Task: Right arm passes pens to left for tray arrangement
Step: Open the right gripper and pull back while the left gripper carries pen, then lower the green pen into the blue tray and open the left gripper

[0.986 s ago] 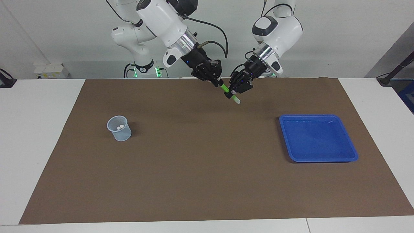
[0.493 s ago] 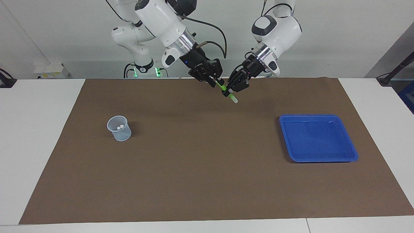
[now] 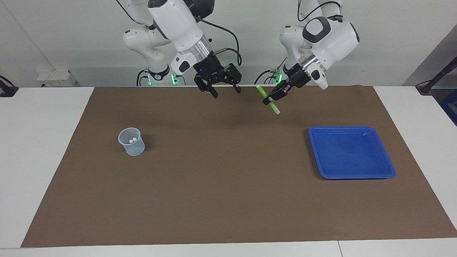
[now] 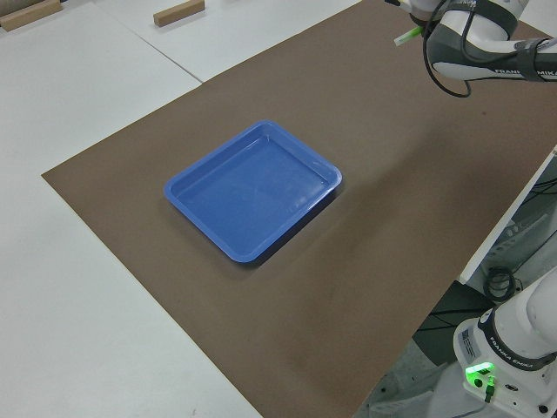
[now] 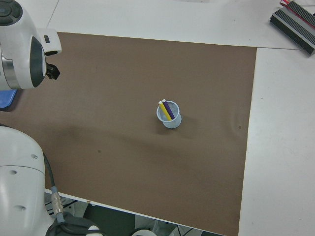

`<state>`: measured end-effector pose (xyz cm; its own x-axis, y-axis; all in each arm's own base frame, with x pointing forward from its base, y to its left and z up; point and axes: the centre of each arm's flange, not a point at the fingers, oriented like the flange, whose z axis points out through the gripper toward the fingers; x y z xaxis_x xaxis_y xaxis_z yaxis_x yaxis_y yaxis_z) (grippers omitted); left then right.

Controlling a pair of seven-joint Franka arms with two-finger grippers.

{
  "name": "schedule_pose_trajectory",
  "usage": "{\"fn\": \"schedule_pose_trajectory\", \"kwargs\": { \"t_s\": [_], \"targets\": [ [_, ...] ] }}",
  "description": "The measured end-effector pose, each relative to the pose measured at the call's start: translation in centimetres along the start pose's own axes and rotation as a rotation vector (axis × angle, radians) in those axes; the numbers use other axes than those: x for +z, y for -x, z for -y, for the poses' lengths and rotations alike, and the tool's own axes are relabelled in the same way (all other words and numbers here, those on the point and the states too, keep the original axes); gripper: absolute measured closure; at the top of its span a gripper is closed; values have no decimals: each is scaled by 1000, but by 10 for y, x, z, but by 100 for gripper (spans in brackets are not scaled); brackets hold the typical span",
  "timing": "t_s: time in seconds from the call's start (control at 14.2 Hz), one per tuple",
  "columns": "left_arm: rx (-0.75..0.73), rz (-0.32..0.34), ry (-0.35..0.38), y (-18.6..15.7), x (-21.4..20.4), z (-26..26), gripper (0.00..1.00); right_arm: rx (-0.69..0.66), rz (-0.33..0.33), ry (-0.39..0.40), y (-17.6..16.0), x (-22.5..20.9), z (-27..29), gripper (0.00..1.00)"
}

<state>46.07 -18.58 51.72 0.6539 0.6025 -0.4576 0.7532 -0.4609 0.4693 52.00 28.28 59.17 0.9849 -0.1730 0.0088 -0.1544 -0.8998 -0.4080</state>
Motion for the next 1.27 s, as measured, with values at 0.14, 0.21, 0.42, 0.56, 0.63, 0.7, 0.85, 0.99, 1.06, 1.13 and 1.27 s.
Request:
{"fn": "schedule_pose_trajectory", "kwargs": {
  "t_s": [0.14,0.21,0.42,0.56,0.63,0.7,0.85,0.99,1.06,1.13,1.27],
  "targets": [
    [158,-24,-118,-12,-11,13,81,-156,35,139,-8,-6,-31,0],
    [230,-34,-177,-22,-18,20,81,-224,50,187,-13,-12,-47,0],
    [427,-58,-319,-58,-49,45,81,-336,89,237,-32,-44,-96,0],
    [541,-82,-412,-77,-61,59,81,-368,94,238,-40,-55,-115,0],
    [590,-92,-459,-84,-62,63,81,-374,94,238,-41,-56,-116,0],
    [636,-94,-506,-90,-60,66,81,-379,95,238,-40,-55,-114,0],
    [705,-90,-588,-111,-58,76,81,-395,94,236,-36,-54,-106,0],
    [749,-91,-634,-139,-56,86,81,-407,93,235,-34,-54,-100,0],
    [763,-100,-651,-153,-53,90,81,-409,91,234,-34,-55,-99,0],
    [773,-111,-665,-167,-46,92,81,-410,88,234,-34,-57,-98,0],
    [787,-126,-676,-188,-28,94,81,-411,80,240,-35,-62,-98,0]
  ]
}}
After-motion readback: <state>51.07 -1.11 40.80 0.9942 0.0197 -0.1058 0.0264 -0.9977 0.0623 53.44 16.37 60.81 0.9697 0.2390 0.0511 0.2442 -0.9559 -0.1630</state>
